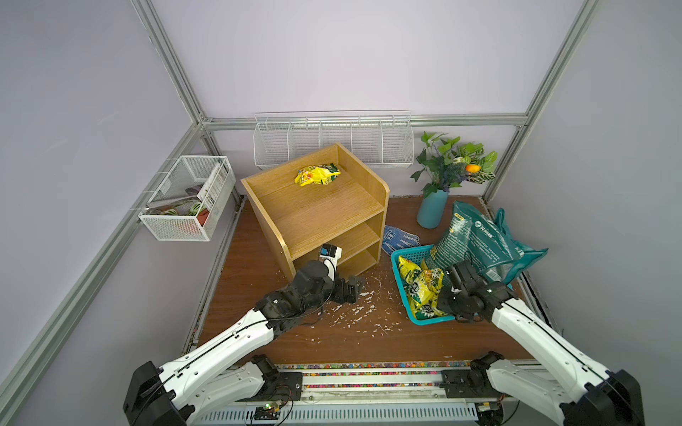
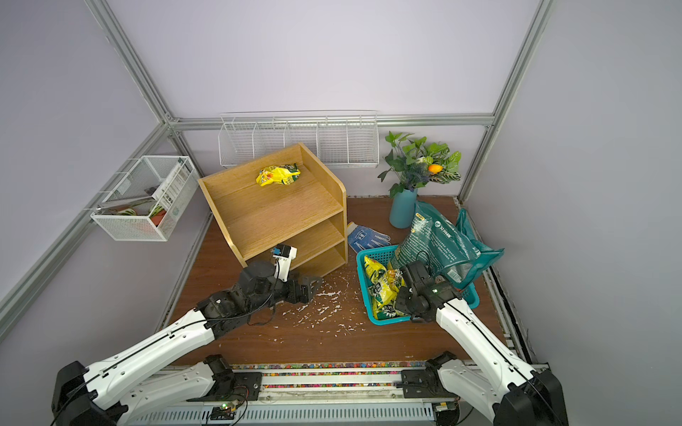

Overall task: Take down the fertilizer bag from the shelf
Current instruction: Place the fertilizer bag in the storage box, then pick up the fertilizer bag from the shelf, then place the fertilizer bag in the storage box.

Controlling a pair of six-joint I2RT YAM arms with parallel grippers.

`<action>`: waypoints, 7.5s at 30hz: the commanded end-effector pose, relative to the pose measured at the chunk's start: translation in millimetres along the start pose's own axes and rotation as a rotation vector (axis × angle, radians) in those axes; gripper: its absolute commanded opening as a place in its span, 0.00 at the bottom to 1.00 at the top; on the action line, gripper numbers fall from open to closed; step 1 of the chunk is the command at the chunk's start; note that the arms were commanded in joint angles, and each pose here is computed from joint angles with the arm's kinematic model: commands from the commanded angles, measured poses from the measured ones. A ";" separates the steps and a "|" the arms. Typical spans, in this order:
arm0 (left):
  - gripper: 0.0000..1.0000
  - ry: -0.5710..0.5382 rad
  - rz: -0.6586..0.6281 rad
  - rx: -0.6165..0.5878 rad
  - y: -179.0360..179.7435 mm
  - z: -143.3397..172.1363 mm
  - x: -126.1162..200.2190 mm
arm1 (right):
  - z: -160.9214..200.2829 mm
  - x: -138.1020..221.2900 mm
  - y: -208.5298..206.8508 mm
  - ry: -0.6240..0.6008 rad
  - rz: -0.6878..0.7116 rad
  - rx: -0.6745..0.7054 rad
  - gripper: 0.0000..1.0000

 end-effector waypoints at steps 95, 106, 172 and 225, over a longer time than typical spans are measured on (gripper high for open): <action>1.00 -0.012 0.005 -0.041 8.3 9.2 5.7 | -179.7 324.9 333.0 -0.929 -0.794 0.652 0.00; 1.00 0.015 0.008 -0.030 5.9 9.8 -8.9 | -109.1 261.3 174.3 -0.665 -0.324 0.593 0.00; 1.00 0.044 -0.017 -0.020 13.2 18.7 -14.2 | -36.8 12.0 -76.1 -0.035 0.280 -0.134 0.49; 1.00 -0.006 -0.031 -0.056 13.8 9.7 -4.4 | -69.2 92.7 -50.1 -0.315 0.240 -0.069 0.59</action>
Point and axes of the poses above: each gripper's point midway between its finger pads, its own x axis back along the fingers, its own y axis along the line the jaws close on, z = x × y, the point moved 2 cm from there along x, back along the fingers, and after that the axes turned 7 degrees about x, right-handed, at the moved point
